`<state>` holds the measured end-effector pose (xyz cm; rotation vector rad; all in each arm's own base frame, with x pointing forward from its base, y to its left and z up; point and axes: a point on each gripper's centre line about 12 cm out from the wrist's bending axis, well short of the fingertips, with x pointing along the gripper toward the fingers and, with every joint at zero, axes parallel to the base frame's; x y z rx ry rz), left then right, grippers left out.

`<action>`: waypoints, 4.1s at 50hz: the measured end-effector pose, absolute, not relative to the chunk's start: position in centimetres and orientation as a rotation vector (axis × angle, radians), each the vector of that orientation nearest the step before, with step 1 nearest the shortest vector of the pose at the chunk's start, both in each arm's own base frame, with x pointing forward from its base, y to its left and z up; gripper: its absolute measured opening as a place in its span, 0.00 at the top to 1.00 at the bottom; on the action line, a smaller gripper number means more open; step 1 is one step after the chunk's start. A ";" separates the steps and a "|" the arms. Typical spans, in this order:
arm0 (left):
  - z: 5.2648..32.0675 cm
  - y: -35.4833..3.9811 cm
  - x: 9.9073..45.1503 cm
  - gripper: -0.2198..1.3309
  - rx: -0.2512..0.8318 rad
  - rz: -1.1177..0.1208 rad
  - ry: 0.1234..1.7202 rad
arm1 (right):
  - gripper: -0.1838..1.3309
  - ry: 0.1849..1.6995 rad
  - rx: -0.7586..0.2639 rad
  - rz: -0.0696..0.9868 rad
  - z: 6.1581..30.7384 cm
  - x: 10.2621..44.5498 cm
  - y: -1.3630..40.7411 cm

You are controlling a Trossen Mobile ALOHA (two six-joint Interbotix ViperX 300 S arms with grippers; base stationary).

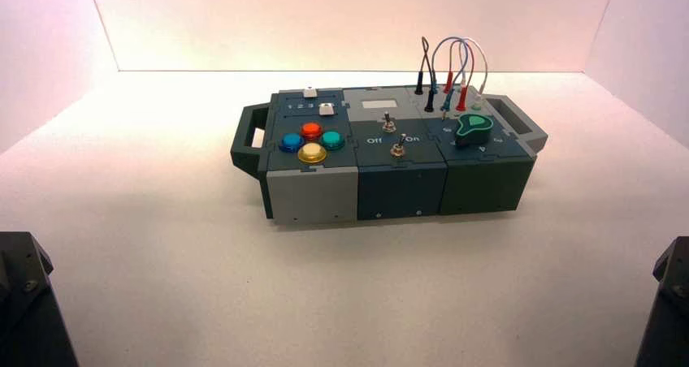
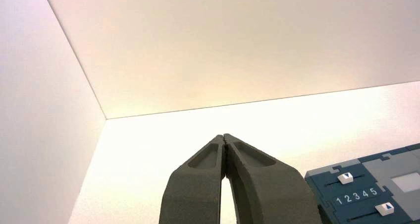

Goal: Insert the blue wire.

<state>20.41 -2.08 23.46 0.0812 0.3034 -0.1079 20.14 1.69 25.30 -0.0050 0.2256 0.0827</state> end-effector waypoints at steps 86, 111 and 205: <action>24.8 -9.5 18.2 0.96 0.243 -0.600 0.514 | 0.34 0.898 0.003 0.197 23.5 20.2 4.1; 24.7 -10.6 18.1 0.96 0.229 -0.684 0.629 | 0.34 1.155 -0.057 0.303 20.9 22.2 7.2; 22.9 -12.0 18.8 0.96 0.215 -0.744 0.772 | 0.29 1.335 -0.033 0.326 12.7 29.3 12.1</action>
